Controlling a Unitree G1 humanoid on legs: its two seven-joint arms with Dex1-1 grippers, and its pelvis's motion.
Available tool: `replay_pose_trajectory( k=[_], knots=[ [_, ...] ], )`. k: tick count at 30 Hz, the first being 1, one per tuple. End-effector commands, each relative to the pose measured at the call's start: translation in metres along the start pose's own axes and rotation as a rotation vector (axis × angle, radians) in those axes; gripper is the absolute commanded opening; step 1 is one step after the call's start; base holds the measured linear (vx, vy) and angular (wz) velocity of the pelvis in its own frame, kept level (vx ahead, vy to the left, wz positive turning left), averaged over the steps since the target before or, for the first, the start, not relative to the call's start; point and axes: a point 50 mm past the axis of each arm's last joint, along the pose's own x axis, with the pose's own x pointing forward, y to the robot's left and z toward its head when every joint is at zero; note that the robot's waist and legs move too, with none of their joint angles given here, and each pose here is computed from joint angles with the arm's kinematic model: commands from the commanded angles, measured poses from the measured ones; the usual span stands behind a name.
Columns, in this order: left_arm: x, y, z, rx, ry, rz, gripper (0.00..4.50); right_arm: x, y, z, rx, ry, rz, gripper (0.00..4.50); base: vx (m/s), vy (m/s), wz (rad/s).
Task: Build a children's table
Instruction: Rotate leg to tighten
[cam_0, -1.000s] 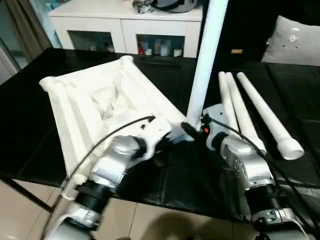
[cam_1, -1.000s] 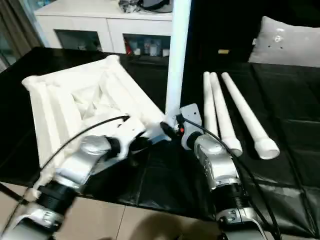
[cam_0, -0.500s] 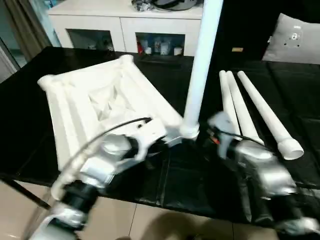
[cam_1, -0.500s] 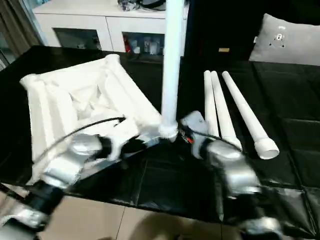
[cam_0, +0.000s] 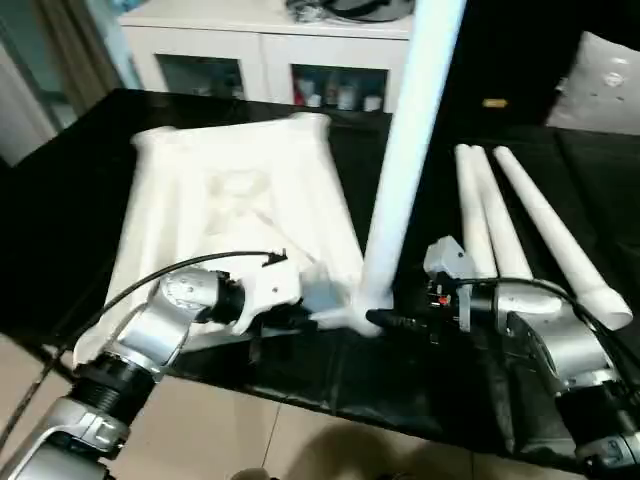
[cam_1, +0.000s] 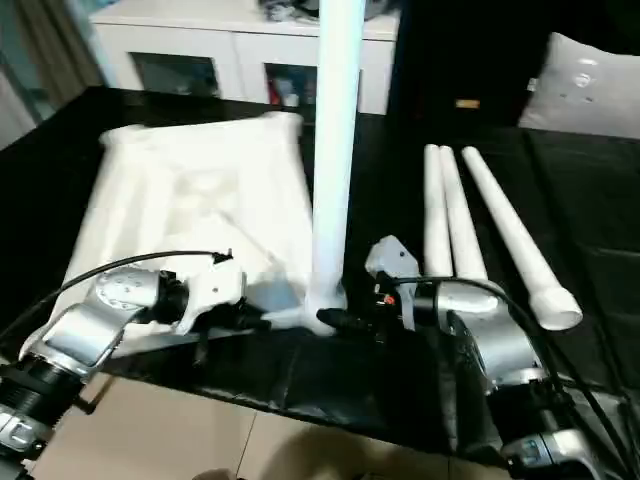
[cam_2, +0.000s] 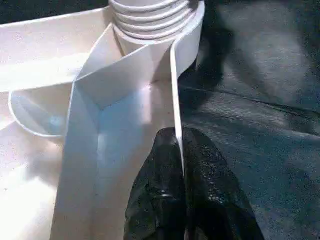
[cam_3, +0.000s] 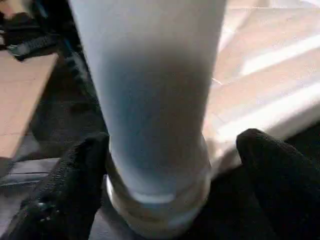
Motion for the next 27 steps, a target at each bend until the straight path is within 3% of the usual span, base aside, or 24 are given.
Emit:
replay_pose_trajectory(
  k=[1, 4, 15, 18, 21, 27],
  knots=[
    [0.001, -0.001, 0.007, 0.077, 0.008, -0.076, 0.0, 0.002, -0.001, 0.006, -0.005, -0.014, 0.026, 3.9, 0.0, 0.0, 0.0],
    [0.001, -0.001, 0.007, 0.081, 0.007, -0.08, 0.0, 0.003, 0.001, 0.006, 0.004, -0.012, 0.056, 3.83, 0.0, 0.0, 0.0],
    [-0.001, 0.001, 0.006, 0.075, 0.002, -0.092, 0.0, 0.004, 0.005, 0.004, 0.041, -0.014, 0.097, 2.82, 0.0, 0.0, 0.0],
    [-0.001, 0.001, 0.005, 0.068, 0.0, -0.088, 0.0, 0.006, 0.006, 0.003, 0.05, -0.021, 0.1, 2.73, 0.0, 0.0, 0.0],
    [-0.002, 0.002, 0.008, 0.021, -0.03, -0.03, 0.0, 0.015, 0.013, 0.005, 0.097, -0.073, 0.093, 2.68, 0.0, 0.0, 0.0],
    [0.003, 0.014, 0.012, -0.118, -0.036, 0.24, 0.0, 0.047, 0.011, 0.004, 0.149, -0.076, -0.102, 2.66, 0.0, 0.0, 0.0]
  ],
)
